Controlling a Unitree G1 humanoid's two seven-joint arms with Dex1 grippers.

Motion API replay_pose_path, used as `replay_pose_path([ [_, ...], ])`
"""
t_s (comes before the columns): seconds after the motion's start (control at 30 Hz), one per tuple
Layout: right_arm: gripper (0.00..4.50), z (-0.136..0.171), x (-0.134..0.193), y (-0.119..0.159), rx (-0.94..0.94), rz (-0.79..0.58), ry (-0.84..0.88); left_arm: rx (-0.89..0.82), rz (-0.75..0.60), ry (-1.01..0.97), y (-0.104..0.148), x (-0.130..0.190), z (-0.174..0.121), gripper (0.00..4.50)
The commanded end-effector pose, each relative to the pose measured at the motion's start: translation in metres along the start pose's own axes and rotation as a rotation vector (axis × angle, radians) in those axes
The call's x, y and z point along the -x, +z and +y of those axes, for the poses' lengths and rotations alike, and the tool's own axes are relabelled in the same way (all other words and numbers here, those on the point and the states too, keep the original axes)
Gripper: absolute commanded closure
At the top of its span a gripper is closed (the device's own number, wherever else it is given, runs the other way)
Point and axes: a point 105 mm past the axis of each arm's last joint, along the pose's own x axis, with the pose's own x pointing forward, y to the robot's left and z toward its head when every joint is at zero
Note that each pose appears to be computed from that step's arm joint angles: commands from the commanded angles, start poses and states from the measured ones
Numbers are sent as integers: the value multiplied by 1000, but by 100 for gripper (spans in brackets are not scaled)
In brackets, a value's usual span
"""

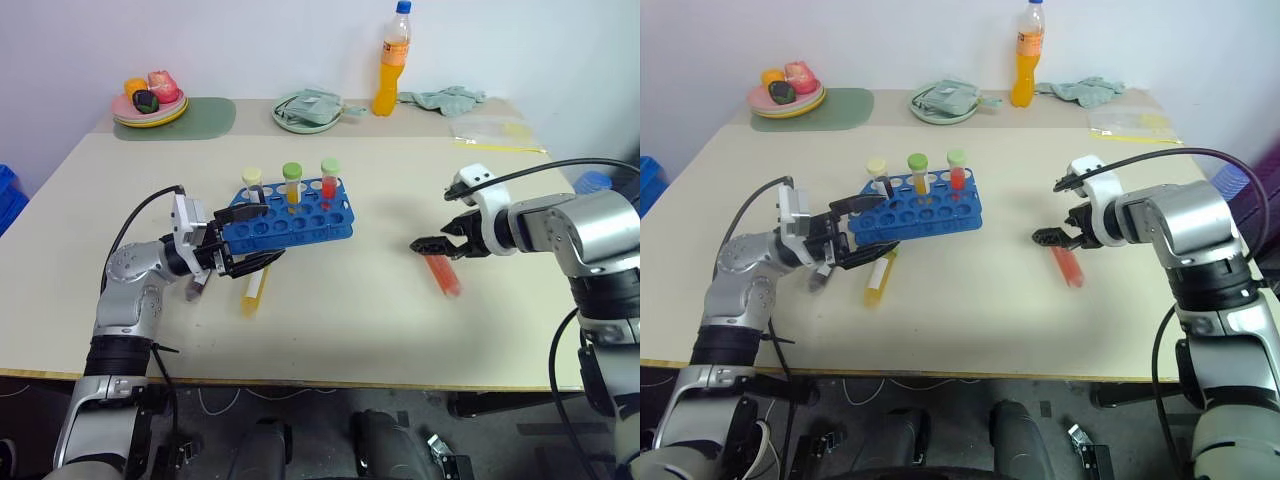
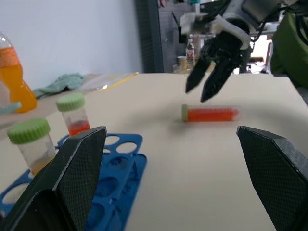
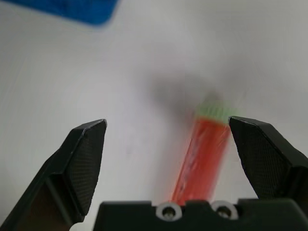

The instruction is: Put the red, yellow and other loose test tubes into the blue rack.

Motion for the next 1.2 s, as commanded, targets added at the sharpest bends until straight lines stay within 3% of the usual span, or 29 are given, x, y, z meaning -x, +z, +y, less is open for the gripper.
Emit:
replay_pose_path([
  [0.03,0,-12,0,2,-16,34,-76,-37,-35,11,12,-2,-3,4],
  [0.27,0,-27,-6,-10,-64,108,-123,-36,-47,24,13,-6,-14,4],
  [0.43,0,-17,-6,-10,-67,135,-91,-34,-54,25,13,-7,-18,4],
  [0.87,0,-17,-2,-39,-108,226,-105,-21,-89,-15,12,-17,-25,4],
  [1.2,0,-18,-11,-23,-95,187,-114,-14,-99,-1,9,-15,-29,4],
])
